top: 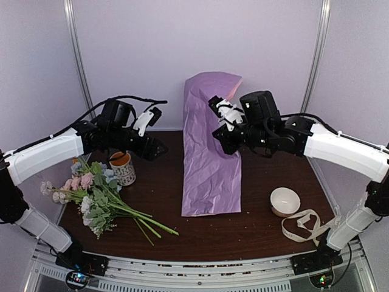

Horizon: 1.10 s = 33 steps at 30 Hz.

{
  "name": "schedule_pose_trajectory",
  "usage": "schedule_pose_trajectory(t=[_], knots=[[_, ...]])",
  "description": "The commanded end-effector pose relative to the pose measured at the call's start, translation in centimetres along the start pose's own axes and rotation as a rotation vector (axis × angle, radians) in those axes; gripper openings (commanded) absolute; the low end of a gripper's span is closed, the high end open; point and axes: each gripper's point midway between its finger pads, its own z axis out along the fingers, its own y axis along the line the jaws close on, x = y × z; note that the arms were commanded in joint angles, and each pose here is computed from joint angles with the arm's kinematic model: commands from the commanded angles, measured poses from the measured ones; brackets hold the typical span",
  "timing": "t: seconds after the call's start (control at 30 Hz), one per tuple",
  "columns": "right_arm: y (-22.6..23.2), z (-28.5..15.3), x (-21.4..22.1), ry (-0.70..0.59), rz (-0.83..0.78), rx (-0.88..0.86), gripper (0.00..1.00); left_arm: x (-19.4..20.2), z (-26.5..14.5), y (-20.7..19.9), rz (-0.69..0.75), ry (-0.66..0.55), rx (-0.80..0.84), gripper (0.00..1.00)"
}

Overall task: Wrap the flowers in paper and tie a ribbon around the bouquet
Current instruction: Pick up the folded wrapping paper from the center of the board, then pass from the right arm to the left

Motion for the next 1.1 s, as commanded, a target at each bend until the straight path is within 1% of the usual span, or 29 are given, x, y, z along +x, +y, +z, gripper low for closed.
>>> schedule_pose_trajectory(t=[0.0, 0.07, 0.13, 0.2, 0.27, 0.33, 0.4, 0.67, 0.8, 0.9, 1.07], knots=[[0.5, -0.1, 2.3, 0.017, -0.323, 0.225, 0.00, -7.3, -3.8, -2.9, 0.023, -0.224, 0.128, 0.78], [1.6, 0.5, 2.7, 0.023, -0.369, 0.241, 0.00, -9.3, -5.3, -3.6, 0.020, -0.298, 0.164, 0.82], [2.5, 1.5, 3.4, 0.051, -0.414, 0.267, 0.00, -10.4, -6.3, -4.2, 0.026, -0.350, 0.189, 0.86], [3.3, 2.5, 4.0, 0.078, -0.452, 0.294, 0.00, -10.7, -6.6, -4.2, 0.021, -0.370, 0.186, 0.91], [4.5, 3.3, 4.7, 0.091, -0.487, 0.292, 0.00, -10.6, -6.3, -4.3, 0.016, -0.367, 0.198, 0.97], [5.3, 3.8, 4.9, 0.093, -0.505, 0.299, 0.00, -10.2, -5.7, -4.1, -0.007, -0.339, 0.198, 0.98], [6.2, 4.2, 5.0, 0.096, -0.531, 0.305, 0.00, -9.4, -4.8, -3.3, -0.041, -0.292, 0.156, 0.98], [9.2, 5.8, 6.2, 0.122, -0.630, 0.314, 0.00, -5.9, -1.3, 1.4, -0.181, -0.074, -0.094, 0.98], [10.0, 6.4, 6.5, 0.133, -0.655, 0.327, 0.00, -3.5, -0.4, 3.3, -0.250, 0.002, -0.200, 0.98], [10.2, 6.5, 6.6, 0.132, -0.649, 0.325, 0.00, -2.3, -1.0, 4.5, -0.269, 0.023, -0.278, 0.98], [10.2, 6.9, 6.9, 0.139, -0.652, 0.330, 0.00, -1.2, -2.4, 5.0, -0.300, 0.015, -0.321, 0.98]])
